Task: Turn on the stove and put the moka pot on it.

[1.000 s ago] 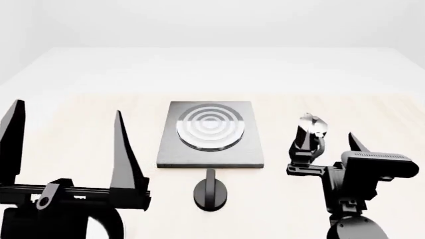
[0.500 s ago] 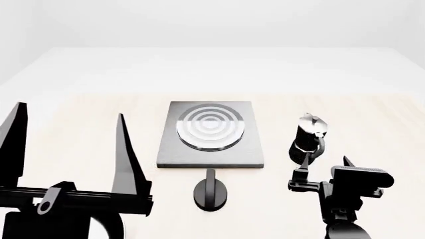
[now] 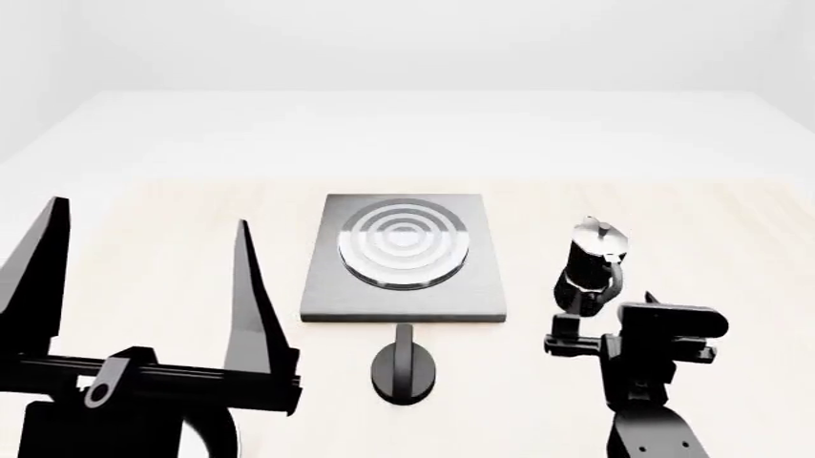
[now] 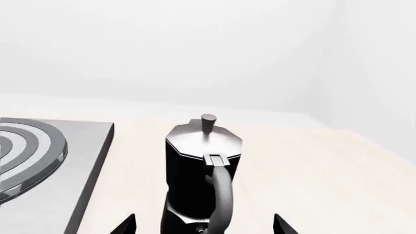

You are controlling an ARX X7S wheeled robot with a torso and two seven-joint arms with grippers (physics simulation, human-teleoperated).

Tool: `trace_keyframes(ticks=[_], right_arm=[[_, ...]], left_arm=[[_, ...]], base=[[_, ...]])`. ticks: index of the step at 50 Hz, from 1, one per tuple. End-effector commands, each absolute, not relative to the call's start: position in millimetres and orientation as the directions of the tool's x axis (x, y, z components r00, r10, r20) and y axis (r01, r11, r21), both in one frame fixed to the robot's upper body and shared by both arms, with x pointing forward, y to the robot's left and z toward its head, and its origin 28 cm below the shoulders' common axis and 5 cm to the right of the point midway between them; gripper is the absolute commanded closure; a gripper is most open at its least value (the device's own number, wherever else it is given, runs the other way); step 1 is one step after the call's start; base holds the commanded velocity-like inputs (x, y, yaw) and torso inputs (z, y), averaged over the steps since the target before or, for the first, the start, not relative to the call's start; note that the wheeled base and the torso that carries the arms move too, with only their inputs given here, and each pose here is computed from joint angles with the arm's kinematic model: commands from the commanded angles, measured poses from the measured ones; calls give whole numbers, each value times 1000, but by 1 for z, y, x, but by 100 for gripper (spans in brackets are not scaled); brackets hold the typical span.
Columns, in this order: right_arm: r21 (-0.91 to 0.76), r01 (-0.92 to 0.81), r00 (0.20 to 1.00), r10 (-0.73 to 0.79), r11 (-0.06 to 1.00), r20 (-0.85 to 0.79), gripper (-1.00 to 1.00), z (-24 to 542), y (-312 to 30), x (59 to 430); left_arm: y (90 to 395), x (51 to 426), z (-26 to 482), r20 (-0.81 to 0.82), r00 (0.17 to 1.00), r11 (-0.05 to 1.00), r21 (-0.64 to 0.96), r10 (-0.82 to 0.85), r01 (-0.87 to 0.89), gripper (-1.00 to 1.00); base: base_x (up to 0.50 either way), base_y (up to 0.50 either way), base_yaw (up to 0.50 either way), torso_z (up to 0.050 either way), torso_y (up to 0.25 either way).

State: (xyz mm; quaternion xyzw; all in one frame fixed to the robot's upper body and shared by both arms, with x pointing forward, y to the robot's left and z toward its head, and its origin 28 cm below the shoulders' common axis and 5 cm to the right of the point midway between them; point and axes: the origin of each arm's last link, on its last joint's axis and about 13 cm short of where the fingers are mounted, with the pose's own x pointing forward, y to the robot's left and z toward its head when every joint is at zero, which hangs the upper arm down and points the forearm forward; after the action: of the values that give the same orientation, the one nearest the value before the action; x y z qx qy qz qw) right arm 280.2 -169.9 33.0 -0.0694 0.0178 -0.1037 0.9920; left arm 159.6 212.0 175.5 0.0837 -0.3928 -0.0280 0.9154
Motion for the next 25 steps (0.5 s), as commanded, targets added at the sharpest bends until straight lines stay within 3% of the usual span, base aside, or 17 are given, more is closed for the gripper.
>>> trace_keyframes(ticks=[1, 25], right_arm=[[-152, 206, 975, -216, 967, -51, -100, 27, -171, 293], [-154, 230, 967, -244, 961, -78, -100, 25, -178, 305]], left_arm=[[211, 162, 172, 708, 696, 985, 170, -120, -4, -100], [210, 163, 172, 704, 699, 986, 165, -125, 10, -100]], base=[[0, 0, 0, 0, 0], [0, 0, 0, 0, 0]])
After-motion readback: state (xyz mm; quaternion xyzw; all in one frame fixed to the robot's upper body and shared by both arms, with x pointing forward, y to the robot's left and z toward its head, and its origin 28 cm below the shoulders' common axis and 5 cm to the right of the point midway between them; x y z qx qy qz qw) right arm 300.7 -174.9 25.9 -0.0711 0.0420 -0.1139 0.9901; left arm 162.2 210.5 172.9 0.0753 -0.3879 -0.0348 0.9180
